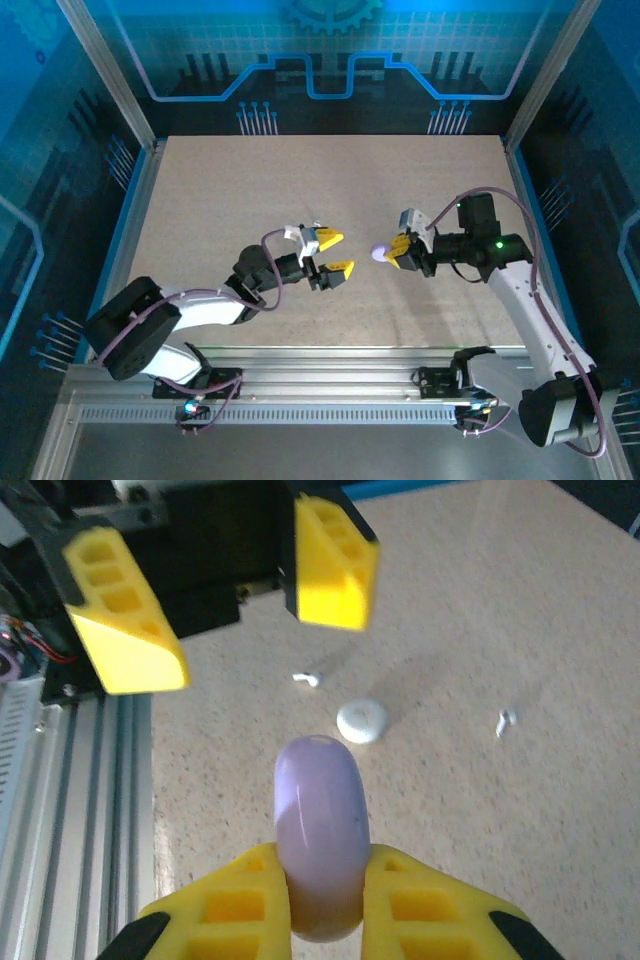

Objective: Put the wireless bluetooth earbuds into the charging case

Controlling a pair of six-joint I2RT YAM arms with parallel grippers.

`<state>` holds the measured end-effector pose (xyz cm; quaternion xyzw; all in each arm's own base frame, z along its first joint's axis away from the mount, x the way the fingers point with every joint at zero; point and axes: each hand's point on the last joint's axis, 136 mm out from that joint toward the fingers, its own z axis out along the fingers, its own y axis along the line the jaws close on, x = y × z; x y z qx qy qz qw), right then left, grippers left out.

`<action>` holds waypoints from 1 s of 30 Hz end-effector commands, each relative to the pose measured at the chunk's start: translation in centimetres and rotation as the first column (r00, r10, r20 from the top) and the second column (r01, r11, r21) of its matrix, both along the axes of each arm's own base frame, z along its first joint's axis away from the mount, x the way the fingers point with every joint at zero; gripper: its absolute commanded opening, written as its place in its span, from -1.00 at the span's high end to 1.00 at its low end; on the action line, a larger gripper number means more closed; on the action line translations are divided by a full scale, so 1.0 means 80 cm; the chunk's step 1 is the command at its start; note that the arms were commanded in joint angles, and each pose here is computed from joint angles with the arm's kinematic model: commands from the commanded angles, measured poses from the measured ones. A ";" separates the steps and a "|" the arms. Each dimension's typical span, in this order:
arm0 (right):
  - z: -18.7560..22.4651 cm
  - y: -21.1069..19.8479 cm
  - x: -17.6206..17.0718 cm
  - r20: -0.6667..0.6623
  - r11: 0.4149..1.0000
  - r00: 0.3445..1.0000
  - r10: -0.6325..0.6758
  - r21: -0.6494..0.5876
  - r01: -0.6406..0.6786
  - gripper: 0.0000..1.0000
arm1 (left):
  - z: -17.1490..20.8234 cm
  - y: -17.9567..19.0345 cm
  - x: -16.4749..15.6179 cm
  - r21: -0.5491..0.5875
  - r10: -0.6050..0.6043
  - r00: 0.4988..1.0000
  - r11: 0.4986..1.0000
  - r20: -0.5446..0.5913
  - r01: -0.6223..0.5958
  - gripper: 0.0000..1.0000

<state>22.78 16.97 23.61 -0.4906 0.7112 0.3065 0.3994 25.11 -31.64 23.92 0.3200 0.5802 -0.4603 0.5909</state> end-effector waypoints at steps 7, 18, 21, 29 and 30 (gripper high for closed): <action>-0.048 -0.030 0.011 -0.203 0.977 0.962 -0.184 -0.148 0.156 0.80 | -0.016 0.023 0.005 0.126 0.115 0.993 0.986 -0.038 -0.109 -0.60; -0.076 -0.044 0.031 -0.306 0.942 0.903 -0.303 -0.237 0.236 0.80 | -0.029 0.042 0.017 0.217 0.226 0.970 0.955 -0.090 -0.203 -0.65; -0.084 -0.046 0.036 -0.334 0.935 0.885 -0.324 -0.256 0.246 0.80 | -0.031 0.045 0.020 0.234 0.248 0.964 0.947 -0.100 -0.220 -0.68; -0.101 -0.049 0.044 -0.402 0.921 0.843 -0.357 -0.303 0.246 0.79 | -0.035 0.048 0.025 0.272 0.275 0.954 0.933 -0.115 -0.236 -0.78; -0.103 -0.050 0.045 -0.407 0.918 0.838 -0.364 -0.311 0.247 0.80 | -0.036 0.049 0.026 0.276 0.279 0.953 0.931 -0.117 -0.238 -0.78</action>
